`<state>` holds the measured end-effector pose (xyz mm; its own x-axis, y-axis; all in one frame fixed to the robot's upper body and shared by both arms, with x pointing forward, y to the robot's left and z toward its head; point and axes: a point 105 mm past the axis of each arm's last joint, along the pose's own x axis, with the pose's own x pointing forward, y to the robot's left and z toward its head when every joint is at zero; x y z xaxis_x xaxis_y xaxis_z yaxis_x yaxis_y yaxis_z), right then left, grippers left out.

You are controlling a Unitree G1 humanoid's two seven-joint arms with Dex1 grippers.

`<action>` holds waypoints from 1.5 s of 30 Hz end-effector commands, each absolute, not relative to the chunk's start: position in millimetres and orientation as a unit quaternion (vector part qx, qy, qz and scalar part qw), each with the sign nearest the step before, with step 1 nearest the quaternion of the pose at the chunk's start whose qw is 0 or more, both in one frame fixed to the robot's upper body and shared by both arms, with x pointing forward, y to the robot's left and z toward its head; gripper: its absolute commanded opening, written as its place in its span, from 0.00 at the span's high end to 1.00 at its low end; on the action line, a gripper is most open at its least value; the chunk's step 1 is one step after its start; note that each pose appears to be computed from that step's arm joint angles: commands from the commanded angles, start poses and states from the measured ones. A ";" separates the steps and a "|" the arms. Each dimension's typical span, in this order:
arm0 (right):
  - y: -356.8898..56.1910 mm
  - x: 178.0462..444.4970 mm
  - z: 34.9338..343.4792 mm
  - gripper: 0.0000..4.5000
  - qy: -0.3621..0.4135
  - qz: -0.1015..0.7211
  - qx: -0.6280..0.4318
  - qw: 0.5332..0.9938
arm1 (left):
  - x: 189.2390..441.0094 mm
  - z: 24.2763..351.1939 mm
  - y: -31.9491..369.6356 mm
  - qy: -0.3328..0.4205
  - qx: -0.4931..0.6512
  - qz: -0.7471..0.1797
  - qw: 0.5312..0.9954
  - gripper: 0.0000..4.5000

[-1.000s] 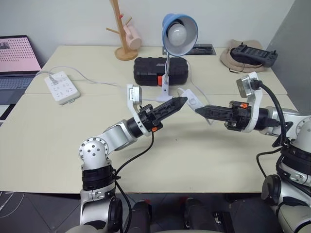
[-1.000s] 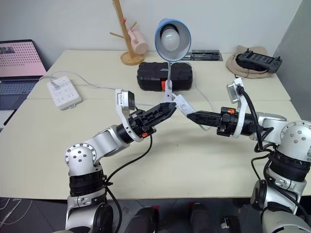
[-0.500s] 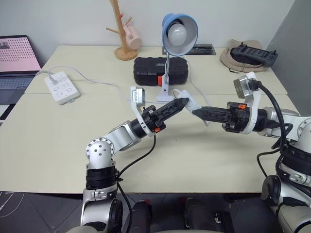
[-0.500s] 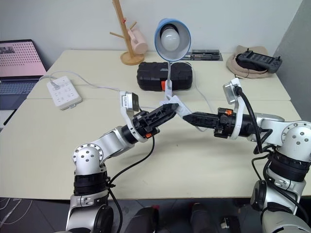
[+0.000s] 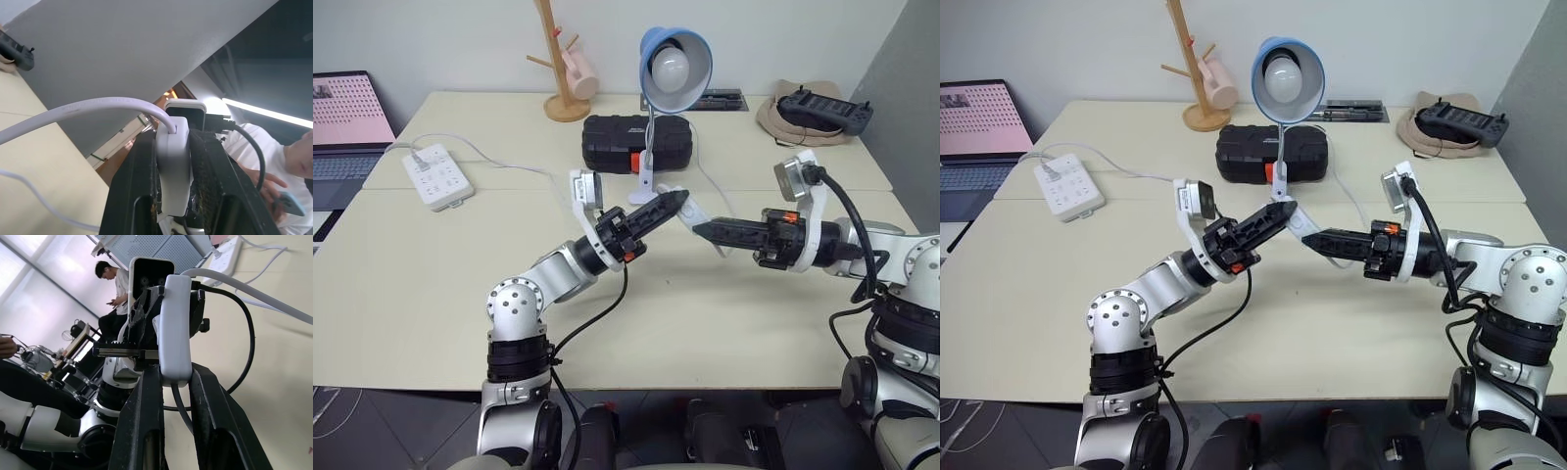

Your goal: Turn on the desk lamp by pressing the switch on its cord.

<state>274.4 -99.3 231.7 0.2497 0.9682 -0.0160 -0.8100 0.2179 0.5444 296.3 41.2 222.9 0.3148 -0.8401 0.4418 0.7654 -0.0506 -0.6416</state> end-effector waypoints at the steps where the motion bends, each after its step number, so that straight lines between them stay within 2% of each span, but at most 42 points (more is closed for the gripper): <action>1: -96.3 269.3 243.4 0.92 0.154 0.601 0.210 0.756 | 292.1 228.0 34.7 0.044 -0.408 -0.591 0.694 0.86; 7: -100.9 272.8 246.2 0.92 0.150 0.592 0.208 0.764 | 296.1 229.9 33.3 0.043 -0.409 -0.584 0.700 0.87; 8: -102.7 273.9 247.6 0.92 0.149 0.590 0.207 0.766 | 296.6 231.4 34.0 0.040 -0.414 -0.584 0.697 0.71; 15: -112.5 278.1 282.7 0.92 0.130 0.606 0.198 0.759 | 291.6 251.2 31.0 0.039 -0.405 -0.606 0.683 0.42; 21: -115.1 277.0 312.8 0.92 0.099 0.623 0.215 0.745 | 283.7 280.6 31.2 0.036 -0.462 -0.631 0.623 0.42; 26: -116.9 275.7 323.1 0.92 0.088 0.622 0.230 0.744 | 282.1 293.4 29.7 0.044 -0.502 -0.634 0.587 0.42; 29: -117.2 273.8 322.3 0.92 0.092 0.617 0.230 0.746 | 275.2 301.9 24.7 0.036 -0.502 -0.653 0.566 0.30; 36: -115.5 269.4 322.2 0.92 0.095 0.613 0.235 0.748 | 274.6 299.0 17.5 0.047 -0.499 -0.652 0.569 0.03; 39: -111.4 265.7 320.4 0.92 0.099 0.616 0.237 0.744 | 284.0 297.9 14.7 0.048 -0.511 -0.635 0.577 0.01; 45: -106.1 259.3 315.7 0.92 0.105 0.621 0.242 0.738 | 284.5 298.4 13.3 0.045 -0.512 -0.638 0.574 0.01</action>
<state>270.8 -107.5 302.7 0.2432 0.9650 0.0976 -0.8349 0.1571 0.5275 288.9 15.4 288.1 0.2138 -0.7898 0.5749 0.6641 -0.3142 -0.6785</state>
